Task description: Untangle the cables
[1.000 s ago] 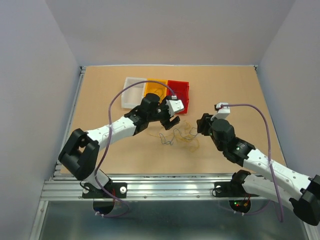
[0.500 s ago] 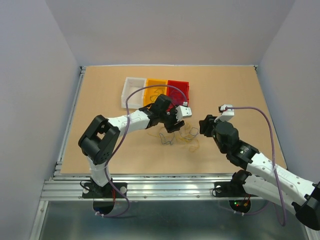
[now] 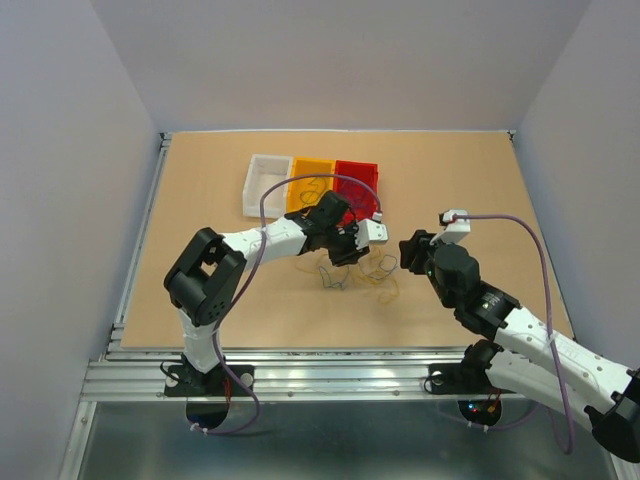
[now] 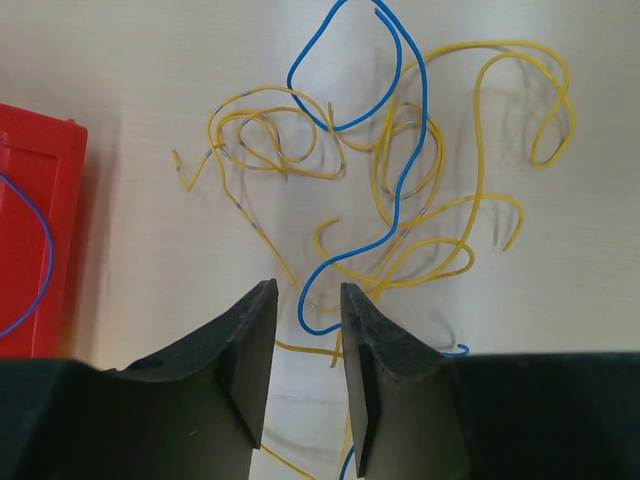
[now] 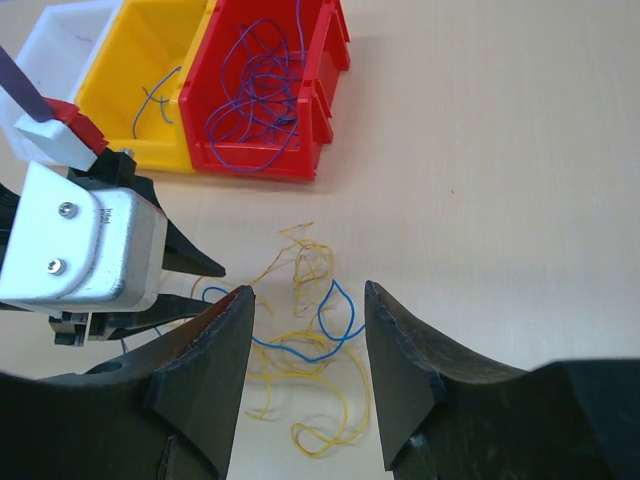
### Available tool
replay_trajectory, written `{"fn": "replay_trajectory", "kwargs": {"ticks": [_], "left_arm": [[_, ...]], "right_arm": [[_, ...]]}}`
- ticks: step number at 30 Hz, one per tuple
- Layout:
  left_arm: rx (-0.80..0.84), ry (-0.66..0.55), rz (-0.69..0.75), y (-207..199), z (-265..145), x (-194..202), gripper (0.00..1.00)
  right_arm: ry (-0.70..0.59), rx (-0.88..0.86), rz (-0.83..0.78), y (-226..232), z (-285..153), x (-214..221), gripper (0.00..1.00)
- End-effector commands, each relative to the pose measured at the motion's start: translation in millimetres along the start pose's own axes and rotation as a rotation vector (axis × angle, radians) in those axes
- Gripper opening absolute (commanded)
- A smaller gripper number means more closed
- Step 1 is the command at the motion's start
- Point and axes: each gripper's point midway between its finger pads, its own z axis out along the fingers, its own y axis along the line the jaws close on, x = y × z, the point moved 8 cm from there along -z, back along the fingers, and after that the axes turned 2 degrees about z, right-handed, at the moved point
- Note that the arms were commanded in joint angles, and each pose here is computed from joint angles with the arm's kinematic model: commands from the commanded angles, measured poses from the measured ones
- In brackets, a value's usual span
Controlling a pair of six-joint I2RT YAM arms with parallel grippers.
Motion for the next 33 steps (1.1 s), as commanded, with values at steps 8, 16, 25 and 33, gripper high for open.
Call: {"fn": "replay_trajectory", "kwargs": {"ticks": [8,16,25,33], "left_arm": [[0.005,0.035,0.018,5,8,-6,0.05],[-0.042,-0.066,0.034,-1,-28,-33,0.00],[-0.106,-0.274,0.050,-20,-98,-78,0.00],[-0.129,-0.330,0.054,-25,-120,-91,0.00]], "right_arm": [[-0.020,0.015,0.016,-4,-1,2,0.53],[-0.014,0.011,0.012,-4,0,3,0.53],[-0.054,-0.285,-0.070,24,5,2,0.51],[-0.096,-0.580,-0.174,47,2,9,0.55]]}}
